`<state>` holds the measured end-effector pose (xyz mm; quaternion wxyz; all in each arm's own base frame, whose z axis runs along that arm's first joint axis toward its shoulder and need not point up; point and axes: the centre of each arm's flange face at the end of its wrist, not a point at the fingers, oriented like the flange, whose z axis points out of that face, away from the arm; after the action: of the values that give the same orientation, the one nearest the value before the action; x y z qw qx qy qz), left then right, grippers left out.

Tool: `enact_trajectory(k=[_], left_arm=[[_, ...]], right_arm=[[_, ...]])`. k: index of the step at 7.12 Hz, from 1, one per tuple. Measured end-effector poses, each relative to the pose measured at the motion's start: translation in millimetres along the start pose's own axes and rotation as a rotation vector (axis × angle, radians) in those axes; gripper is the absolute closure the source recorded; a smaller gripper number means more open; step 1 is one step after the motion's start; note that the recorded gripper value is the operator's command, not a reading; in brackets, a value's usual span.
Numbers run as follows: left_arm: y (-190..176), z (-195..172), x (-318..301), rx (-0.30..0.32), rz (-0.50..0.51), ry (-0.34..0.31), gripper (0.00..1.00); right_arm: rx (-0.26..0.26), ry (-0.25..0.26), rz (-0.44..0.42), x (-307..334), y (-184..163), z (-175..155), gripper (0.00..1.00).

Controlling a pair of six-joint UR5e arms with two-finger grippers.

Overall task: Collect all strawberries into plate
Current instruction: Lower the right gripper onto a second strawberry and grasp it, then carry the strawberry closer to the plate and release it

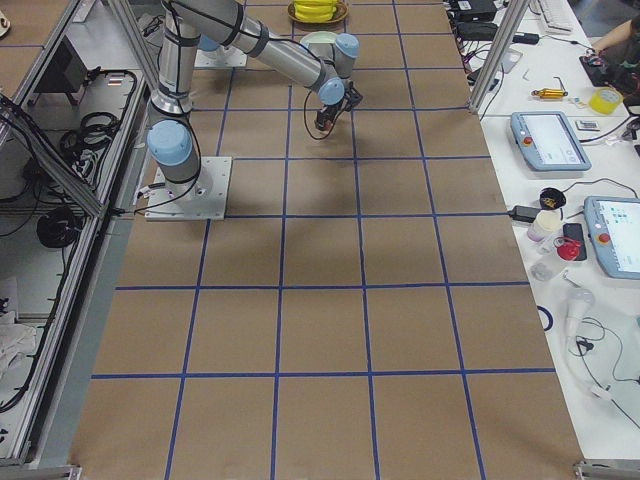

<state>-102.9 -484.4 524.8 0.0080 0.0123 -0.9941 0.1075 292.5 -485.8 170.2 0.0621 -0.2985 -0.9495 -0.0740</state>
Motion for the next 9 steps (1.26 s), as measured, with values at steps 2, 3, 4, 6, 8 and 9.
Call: enact_trajectory(k=[2,3,4,6,8,9], left_arm=[[-0.3,0.8,0.9,-0.003,0.002,0.005,0.0],[-0.8,1.1,1.3,-0.006,0.003,0.007,0.0],[-1.0,1.8,1.5,-0.012,0.003,0.008,0.0],[-0.5,2.9,1.1,-0.02,0.004,0.012,0.0],[-0.2,2.8,1.0,-0.021,0.004,0.013,0.0],[0.2,2.5,0.9,-0.02,0.004,0.012,0.0]], right_arm=[[0.009,-0.013,-0.004,-2.8,-2.2,-7.2,1.0],[0.016,-0.022,-0.006,-5.3,-4.3,-12.7,1.0],[0.022,-0.043,-0.003,-10.4,-7.4,-22.8,1.0],[-0.027,-0.166,0.0,-32.2,-6.6,-57.8,1.0],[-0.079,-0.262,-0.051,-58.9,20.0,-80.1,1.0],[-0.103,-0.288,-0.082,-75.2,36.7,-82.5,1.0]])
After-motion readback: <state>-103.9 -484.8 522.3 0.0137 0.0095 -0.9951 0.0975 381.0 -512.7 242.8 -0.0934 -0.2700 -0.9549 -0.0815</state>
